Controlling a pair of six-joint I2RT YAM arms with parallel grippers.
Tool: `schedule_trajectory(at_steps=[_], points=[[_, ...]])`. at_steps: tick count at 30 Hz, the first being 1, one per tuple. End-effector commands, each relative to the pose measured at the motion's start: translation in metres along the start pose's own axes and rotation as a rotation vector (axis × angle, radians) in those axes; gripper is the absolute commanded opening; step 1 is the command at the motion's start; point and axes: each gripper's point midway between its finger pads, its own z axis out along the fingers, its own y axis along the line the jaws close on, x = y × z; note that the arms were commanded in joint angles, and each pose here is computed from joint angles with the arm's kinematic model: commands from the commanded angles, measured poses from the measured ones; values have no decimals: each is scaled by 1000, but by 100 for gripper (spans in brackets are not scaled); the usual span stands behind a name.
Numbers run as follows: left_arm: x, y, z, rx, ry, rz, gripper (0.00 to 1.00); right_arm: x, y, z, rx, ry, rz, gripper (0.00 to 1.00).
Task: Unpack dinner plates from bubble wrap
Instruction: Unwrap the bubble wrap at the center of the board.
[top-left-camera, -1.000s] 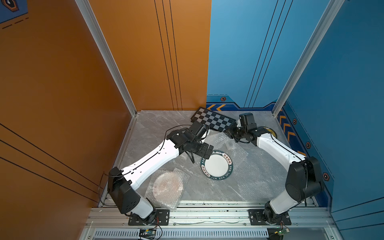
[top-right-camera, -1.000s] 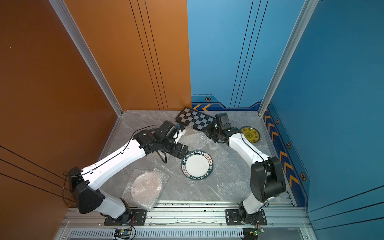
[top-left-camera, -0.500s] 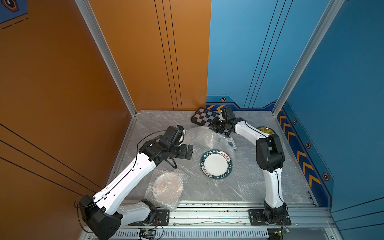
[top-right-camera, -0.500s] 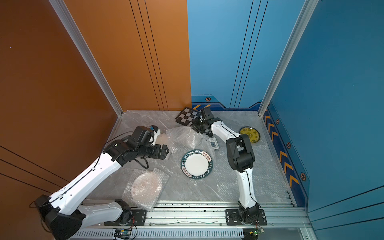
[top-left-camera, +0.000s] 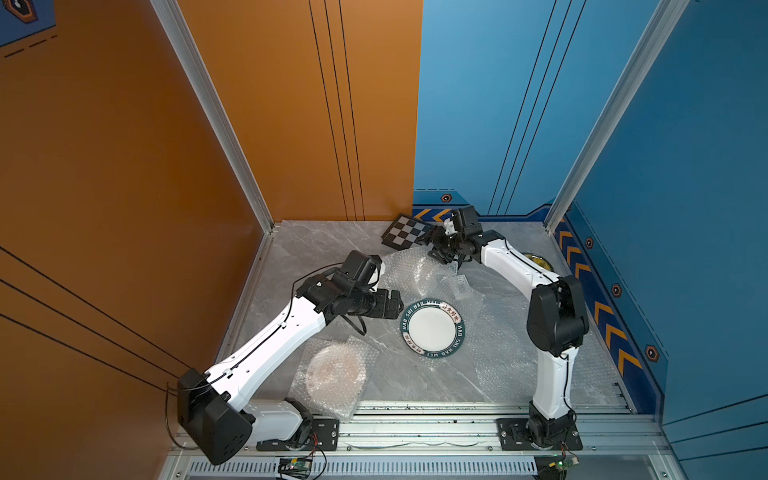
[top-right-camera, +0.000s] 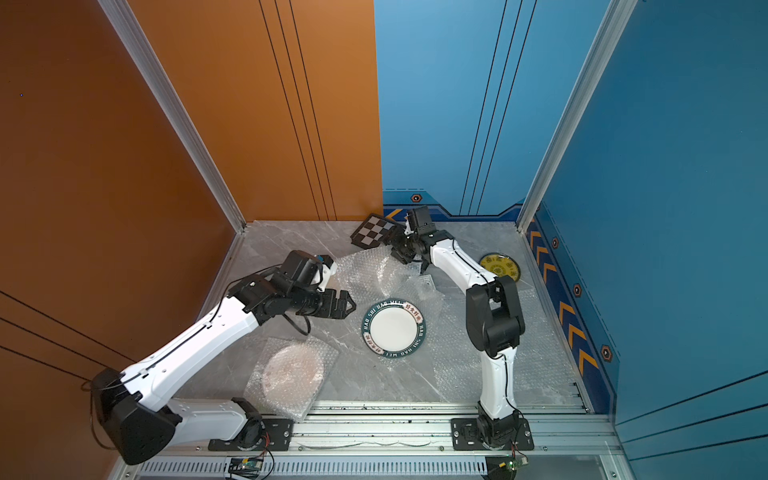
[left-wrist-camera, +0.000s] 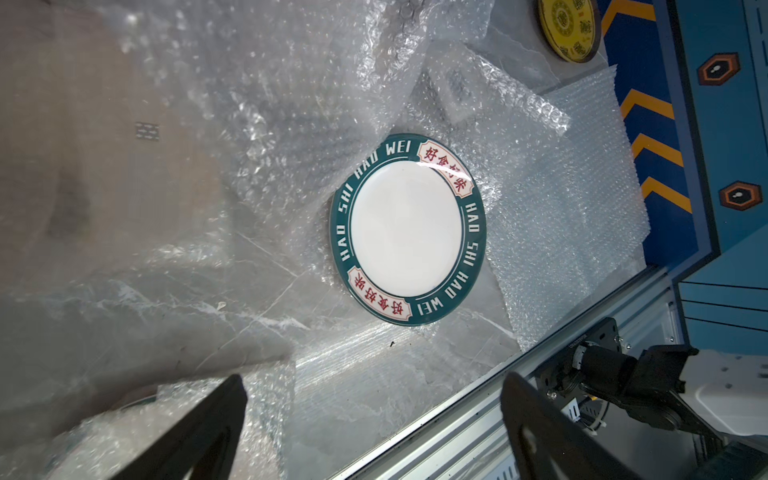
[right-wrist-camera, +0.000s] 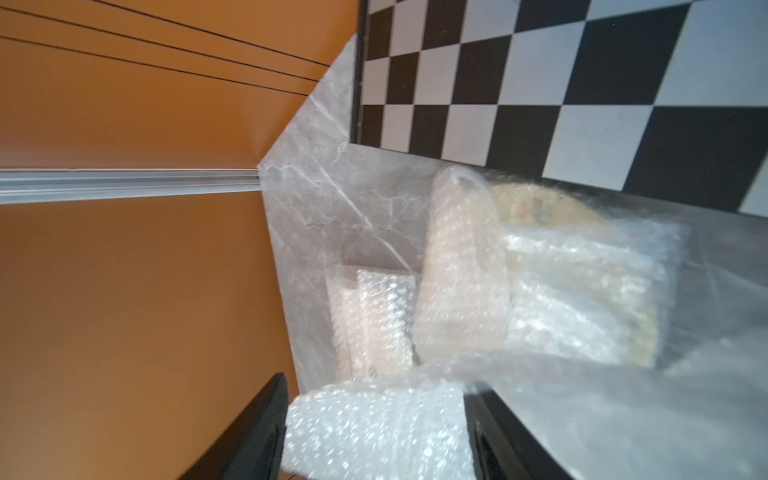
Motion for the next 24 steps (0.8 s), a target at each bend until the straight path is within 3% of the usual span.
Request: schedule_trajectory(at_steps=[1,6,10,13,20,24], points=[[-1,-32,7,103,28,32,96,6,3,-42,28,-35,-49,69],[16,-51,48,165,123,17,96,23,-10,-86,65,-47,-68,69],[20,-39,85,133,165,-31,95,37,-21,-117,78,-63,-65,69],[13,-32,95,99,162,-60,94,62,-39,-135,135,-26,-65,68],[9,-13,99,79,170,-98,94,137,-112,-138,283,157,-47,66],[19,-2,102,71,204,-115,94,155,-140,-130,307,206,-52,62]])
